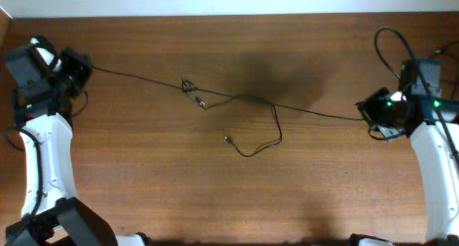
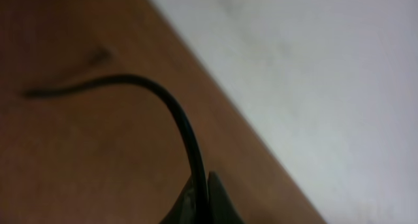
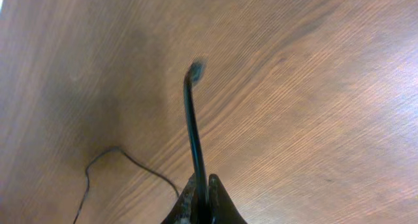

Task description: Untangle cables

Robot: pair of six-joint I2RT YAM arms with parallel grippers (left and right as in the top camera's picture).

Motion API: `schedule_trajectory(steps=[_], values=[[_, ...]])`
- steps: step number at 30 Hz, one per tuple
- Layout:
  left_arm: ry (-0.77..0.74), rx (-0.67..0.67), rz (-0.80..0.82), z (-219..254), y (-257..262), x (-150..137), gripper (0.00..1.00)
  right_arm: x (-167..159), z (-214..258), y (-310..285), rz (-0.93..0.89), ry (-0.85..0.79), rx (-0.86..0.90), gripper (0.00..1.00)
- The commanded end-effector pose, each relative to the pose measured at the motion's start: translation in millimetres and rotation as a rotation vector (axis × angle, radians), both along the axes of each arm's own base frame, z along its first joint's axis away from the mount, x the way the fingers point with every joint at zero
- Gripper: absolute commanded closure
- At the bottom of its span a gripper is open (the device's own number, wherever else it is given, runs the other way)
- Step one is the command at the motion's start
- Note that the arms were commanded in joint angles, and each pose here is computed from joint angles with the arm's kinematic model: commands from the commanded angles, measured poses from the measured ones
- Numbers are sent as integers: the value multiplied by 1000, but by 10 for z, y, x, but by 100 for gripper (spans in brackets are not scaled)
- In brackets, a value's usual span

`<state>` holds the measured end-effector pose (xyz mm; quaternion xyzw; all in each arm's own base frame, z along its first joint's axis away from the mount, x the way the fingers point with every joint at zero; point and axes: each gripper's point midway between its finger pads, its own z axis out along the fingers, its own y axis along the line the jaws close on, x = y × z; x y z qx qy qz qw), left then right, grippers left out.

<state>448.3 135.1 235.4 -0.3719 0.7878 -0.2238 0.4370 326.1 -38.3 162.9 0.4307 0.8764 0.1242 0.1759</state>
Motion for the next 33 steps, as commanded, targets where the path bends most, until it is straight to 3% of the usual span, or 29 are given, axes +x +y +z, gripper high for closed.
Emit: schedule_trajectory(steps=[1, 5, 6, 7, 11, 13, 15, 17, 20, 22, 23, 24, 25, 26, 30, 33], values=[[63, -48, -93, -84, -254, -114, 100, -181, 26, -158, 5, 32, -74, 96], [190, -165, -234, -297, -823, -286, 100, -278, -25, 56, 148, 74, -61, 96], [240, -169, -252, -378, -962, -342, 100, -308, -37, 121, 183, 88, -63, 87], [278, -156, -247, -441, -1010, -382, 100, -338, -47, 162, 196, 101, -60, 66], [478, -22, -177, -750, -1055, -638, 100, -471, -86, 374, 267, 158, -50, 13], [514, 71, -296, -809, -1177, -734, 100, -493, -91, 491, 309, 165, -52, 1], [555, 143, -375, -867, -1239, -839, 98, -492, -82, 710, 375, 153, -18, 1], [587, 174, -354, -899, -1185, -884, 100, -433, -77, 969, 475, 114, 14, 1], [597, 195, -331, -906, -1130, -886, 94, -314, -110, 1451, 616, 51, 59, 1], [615, 239, -295, -917, -1031, -895, 75, -247, -150, 1722, 676, 22, 80, 1], [631, 277, -261, -922, -938, -905, 70, -237, -168, 1870, 690, 18, 117, 1], [657, 327, -186, -921, -783, -926, 45, -223, -191, 2044, 716, 11, 158, 1], [682, 369, -85, -906, -618, -955, 12, -177, -223, 2212, 758, -13, 178, 1], [694, 389, -14, -889, -517, -977, 1, -136, -272, 2332, 787, -28, 179, 1], [693, 295, 121, -894, -497, -1009, 1, 46, -546, 2595, 864, -70, 89, 1], [670, 162, -54, -946, -854, -967, 1, 399, -796, 2277, 851, -103, -240, 1]])
